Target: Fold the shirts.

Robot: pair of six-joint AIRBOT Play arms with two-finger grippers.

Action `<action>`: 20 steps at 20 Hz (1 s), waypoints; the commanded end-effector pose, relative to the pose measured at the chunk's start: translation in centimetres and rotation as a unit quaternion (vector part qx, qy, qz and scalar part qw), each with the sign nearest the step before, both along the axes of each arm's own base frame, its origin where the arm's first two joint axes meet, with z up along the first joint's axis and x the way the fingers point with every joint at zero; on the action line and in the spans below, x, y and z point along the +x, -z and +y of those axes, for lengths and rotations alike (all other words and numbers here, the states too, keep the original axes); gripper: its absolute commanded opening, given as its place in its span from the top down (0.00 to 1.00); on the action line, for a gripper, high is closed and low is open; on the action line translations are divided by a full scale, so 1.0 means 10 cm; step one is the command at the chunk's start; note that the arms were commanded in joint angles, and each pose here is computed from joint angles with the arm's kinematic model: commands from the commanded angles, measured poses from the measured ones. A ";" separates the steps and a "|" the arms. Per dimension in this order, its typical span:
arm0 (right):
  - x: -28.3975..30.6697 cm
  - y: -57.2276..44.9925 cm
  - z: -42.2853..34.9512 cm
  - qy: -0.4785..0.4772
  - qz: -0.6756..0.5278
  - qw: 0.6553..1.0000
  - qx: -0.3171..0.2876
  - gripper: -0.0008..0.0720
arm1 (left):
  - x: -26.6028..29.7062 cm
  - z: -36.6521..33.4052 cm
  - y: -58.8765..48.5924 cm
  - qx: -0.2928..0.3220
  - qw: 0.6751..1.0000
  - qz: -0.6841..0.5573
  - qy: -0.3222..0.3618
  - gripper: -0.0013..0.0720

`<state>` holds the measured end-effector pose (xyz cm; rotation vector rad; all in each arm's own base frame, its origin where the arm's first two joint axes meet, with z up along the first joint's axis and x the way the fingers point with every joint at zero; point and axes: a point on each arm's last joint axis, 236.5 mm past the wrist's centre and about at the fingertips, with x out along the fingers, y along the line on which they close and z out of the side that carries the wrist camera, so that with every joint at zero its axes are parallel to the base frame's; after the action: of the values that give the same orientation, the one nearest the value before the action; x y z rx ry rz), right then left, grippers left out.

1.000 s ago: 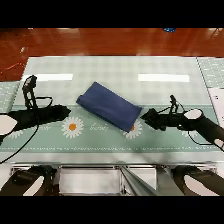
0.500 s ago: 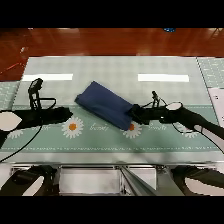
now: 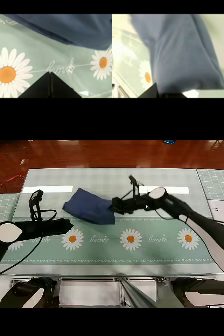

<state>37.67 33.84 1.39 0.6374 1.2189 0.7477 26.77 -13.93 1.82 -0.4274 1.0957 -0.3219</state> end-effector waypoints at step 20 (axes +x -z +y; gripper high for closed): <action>0.45 -2.10 -4.18 0.277 -0.046 0.946 -0.161 0.95 | -0.10 0.04 0.24 0.012 1.000 0.014 0.007 0.95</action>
<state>45.33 -2.89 22.52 0.5592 0.9406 0.1942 25.77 -13.59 -0.52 -0.4050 1.1303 -0.3169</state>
